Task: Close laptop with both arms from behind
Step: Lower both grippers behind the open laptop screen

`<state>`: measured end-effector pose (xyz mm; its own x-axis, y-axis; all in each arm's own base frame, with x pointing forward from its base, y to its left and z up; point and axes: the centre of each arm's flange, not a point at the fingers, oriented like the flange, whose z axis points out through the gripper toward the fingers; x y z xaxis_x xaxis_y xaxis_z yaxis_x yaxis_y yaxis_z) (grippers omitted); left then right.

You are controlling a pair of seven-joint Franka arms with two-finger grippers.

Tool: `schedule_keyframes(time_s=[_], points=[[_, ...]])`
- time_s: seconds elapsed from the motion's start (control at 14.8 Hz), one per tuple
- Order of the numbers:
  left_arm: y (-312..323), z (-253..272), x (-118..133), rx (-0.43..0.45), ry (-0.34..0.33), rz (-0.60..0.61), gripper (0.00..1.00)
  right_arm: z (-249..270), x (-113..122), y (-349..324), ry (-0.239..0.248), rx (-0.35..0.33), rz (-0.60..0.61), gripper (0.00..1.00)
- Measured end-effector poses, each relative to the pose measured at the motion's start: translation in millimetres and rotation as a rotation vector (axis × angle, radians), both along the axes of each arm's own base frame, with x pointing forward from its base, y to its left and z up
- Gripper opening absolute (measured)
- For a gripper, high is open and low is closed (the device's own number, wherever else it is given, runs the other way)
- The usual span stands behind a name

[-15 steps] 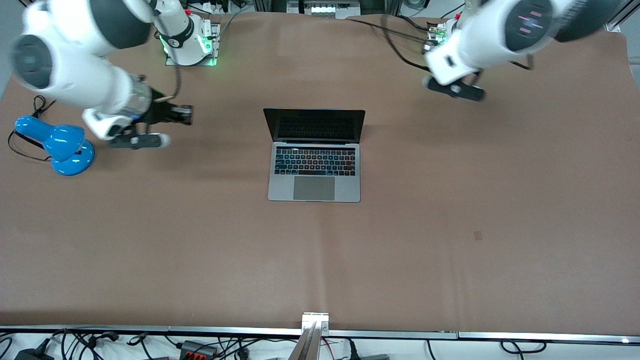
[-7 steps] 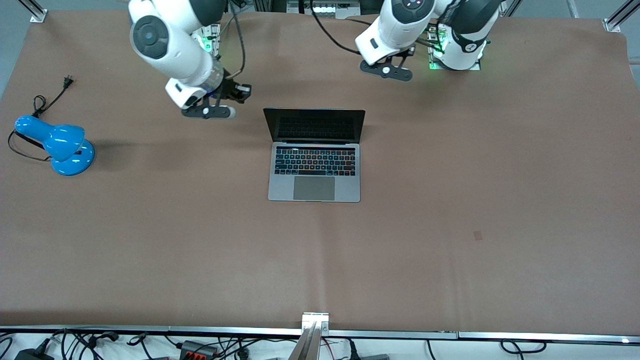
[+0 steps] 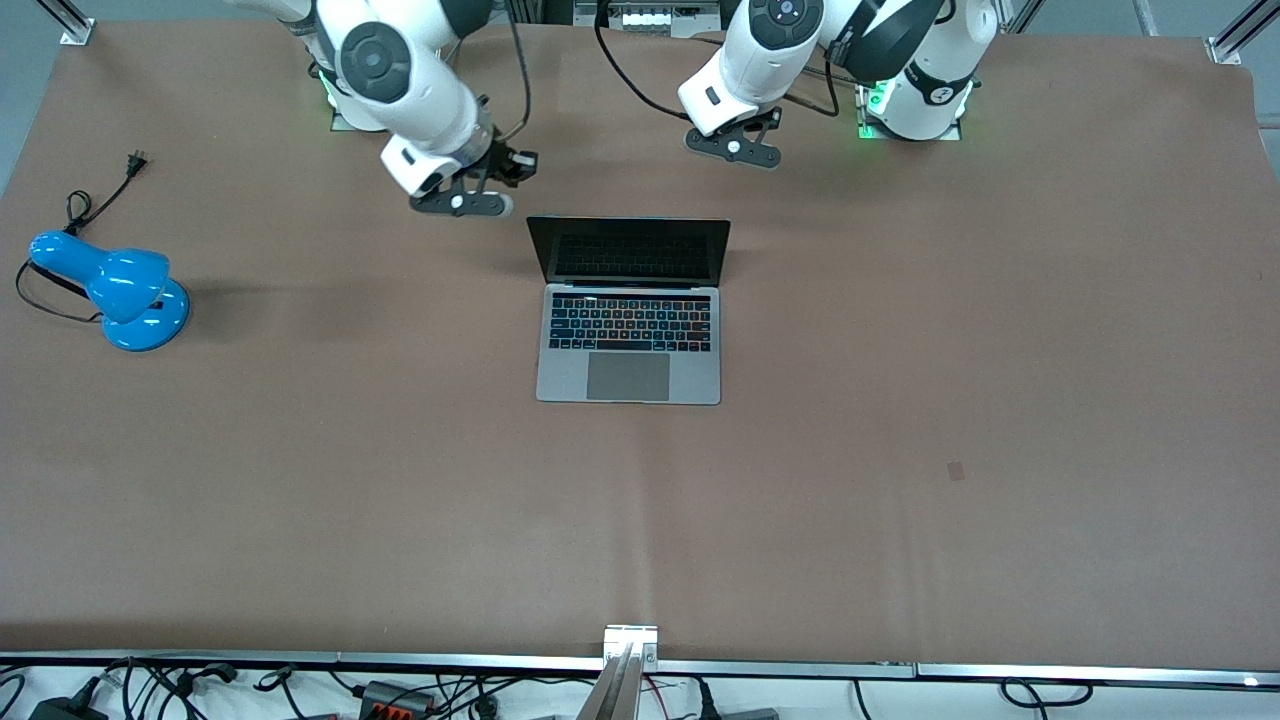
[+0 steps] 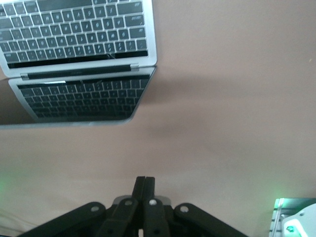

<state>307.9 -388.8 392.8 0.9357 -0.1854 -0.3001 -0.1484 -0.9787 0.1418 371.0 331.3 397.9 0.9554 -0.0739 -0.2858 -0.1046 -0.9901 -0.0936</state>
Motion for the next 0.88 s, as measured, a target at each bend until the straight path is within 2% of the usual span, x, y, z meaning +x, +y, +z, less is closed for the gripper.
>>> schedule_keyframes(time_s=[0.34, 0.61, 0.88], points=[[9.0, -13.5, 15.0, -0.043, -0.089, 0.060, 0.01, -14.3, -19.4, 17.1, -0.012, -0.005, 0.021, 0.01], [13.0, -26.6, 27.4, -0.095, -0.157, 0.106, 0.01, -45.8, -5.2, 19.2, -0.052, 0.003, -0.014, 0.01], [12.5, -34.5, 37.5, -0.142, -0.190, 0.133, 0.01, -59.7, 3.7, 21.9, -0.070, 0.006, -0.026, 0.01]])
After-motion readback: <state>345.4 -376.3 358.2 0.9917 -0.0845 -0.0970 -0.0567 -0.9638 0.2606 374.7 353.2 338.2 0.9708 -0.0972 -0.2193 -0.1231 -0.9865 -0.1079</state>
